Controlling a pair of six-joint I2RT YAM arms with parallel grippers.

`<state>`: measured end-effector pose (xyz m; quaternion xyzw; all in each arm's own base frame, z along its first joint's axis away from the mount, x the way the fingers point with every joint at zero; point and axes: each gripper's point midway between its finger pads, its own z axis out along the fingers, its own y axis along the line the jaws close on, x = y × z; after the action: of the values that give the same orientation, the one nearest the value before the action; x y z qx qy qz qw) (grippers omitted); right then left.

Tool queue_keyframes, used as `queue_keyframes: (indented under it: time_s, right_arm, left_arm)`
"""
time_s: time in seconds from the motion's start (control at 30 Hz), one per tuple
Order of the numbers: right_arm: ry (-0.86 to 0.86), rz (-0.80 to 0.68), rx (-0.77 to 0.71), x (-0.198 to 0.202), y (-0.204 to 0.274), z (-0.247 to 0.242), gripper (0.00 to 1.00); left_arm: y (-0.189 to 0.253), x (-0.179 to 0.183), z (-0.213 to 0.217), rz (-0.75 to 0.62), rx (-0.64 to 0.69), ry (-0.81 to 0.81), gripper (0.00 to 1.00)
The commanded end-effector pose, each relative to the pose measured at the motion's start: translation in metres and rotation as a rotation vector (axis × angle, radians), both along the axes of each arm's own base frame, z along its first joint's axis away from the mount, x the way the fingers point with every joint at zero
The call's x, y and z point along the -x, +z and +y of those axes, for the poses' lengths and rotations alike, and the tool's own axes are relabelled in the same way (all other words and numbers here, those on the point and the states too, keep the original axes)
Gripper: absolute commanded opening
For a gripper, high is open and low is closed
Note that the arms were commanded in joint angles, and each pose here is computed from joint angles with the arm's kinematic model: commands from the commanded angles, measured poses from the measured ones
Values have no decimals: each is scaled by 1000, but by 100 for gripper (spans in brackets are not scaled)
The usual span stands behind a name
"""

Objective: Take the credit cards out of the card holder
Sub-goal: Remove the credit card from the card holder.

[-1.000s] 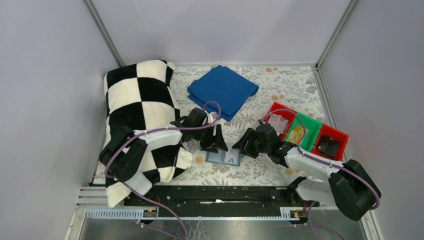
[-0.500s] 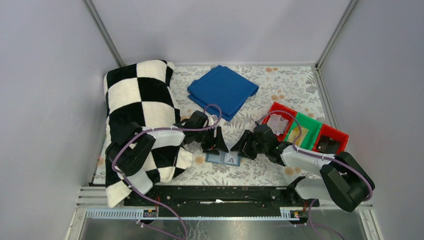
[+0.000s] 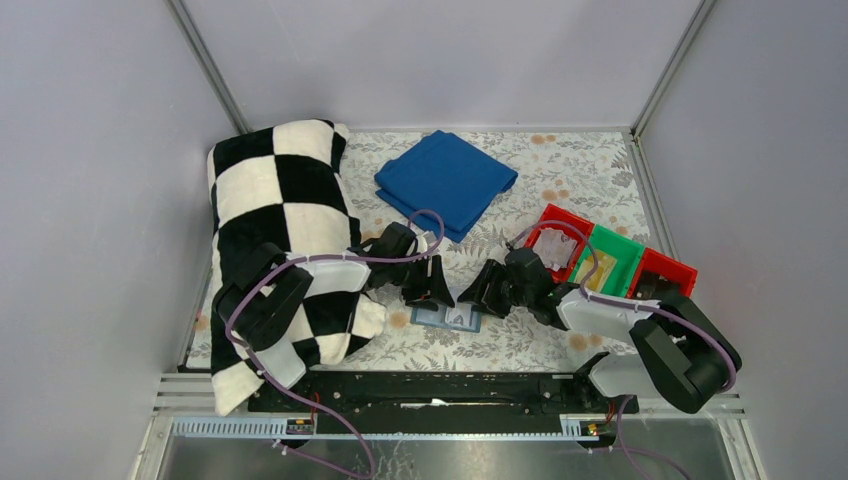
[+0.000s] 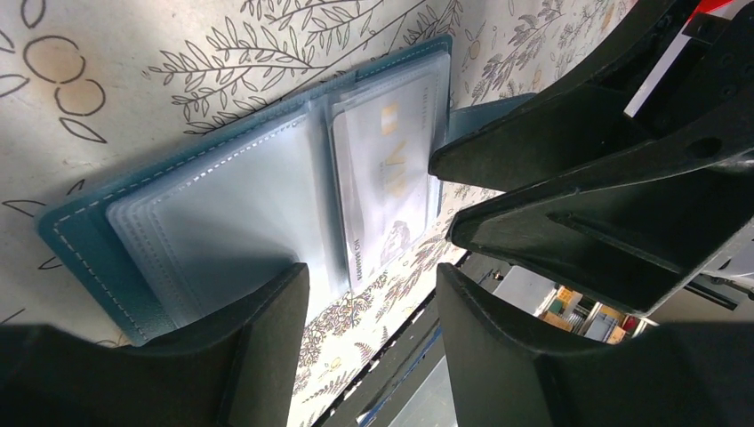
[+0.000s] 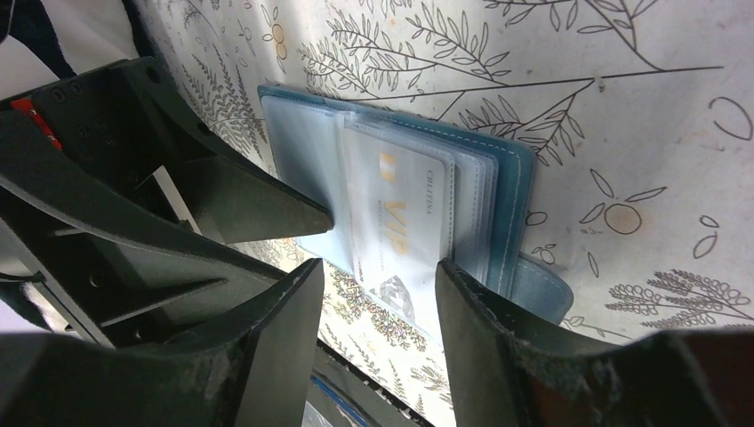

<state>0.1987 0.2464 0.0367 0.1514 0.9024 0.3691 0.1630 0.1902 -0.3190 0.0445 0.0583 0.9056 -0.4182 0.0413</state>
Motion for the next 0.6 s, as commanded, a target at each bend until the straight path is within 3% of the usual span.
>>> queue_keyframes:
  time_s: [0.0,0.57]
  right_arm:
    - [19,16,-4,4,-9,0,57]
    - [-5,64,-58,12,-21,2,55]
  left_arm:
    - [-2,-5,-2,-38,-3,-17,59]
    - [-22,3,1,2,-17,-27,45]
